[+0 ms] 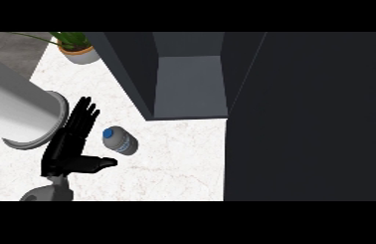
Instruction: Pick up the bottled water, place it into the cabinet and close the cabinet
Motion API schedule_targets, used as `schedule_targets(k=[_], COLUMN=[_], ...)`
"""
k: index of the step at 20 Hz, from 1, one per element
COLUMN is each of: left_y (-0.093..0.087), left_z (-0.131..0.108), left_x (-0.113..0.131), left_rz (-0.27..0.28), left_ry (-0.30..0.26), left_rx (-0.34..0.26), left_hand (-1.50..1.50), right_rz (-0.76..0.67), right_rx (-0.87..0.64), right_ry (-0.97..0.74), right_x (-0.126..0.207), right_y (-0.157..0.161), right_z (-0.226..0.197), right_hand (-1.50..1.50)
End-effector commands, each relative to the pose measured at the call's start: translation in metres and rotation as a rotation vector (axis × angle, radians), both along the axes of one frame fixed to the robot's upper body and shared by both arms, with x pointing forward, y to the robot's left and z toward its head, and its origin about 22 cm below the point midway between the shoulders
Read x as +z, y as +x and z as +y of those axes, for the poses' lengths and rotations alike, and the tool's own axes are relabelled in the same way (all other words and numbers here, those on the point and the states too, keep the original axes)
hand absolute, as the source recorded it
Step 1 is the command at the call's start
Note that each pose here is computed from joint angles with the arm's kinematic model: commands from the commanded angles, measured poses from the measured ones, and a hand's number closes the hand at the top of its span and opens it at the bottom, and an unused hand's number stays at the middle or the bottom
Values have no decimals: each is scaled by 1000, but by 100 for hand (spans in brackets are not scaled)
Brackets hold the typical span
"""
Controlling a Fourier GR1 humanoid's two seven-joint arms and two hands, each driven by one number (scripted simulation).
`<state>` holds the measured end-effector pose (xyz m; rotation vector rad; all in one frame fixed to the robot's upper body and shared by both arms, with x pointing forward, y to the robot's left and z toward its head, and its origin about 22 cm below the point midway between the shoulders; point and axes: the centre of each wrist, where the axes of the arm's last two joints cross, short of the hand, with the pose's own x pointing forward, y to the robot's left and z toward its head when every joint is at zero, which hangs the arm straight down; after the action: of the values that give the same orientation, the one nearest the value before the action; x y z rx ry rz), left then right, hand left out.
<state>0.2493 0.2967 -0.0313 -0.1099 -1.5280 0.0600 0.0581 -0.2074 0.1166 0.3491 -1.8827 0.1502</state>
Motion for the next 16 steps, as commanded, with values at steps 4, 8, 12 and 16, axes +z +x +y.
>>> schedule_targets(k=[4, 8, 12, 16], left_y=[4, -2, 9, -5], left_z=[14, 1, -11, -6], left_x=[-54, -85, -100, -115], left_rz=[25, 12, 15, -4], left_ry=[-27, -49, -45, -104], left_rx=[-29, -80, -91, -104], left_hand=[-150, -150, -150, -150], right_rz=[-64, -64, -47, -51], right_rx=[-25, -5, -20, 10], right_ry=[-63, -55, -52, -65], right_x=[30, 33, 27, 31], right_y=[-12, -17, -18, -27], right_z=[0, 0, 0, -4], right_hand=[-150, -150, -150, -150])
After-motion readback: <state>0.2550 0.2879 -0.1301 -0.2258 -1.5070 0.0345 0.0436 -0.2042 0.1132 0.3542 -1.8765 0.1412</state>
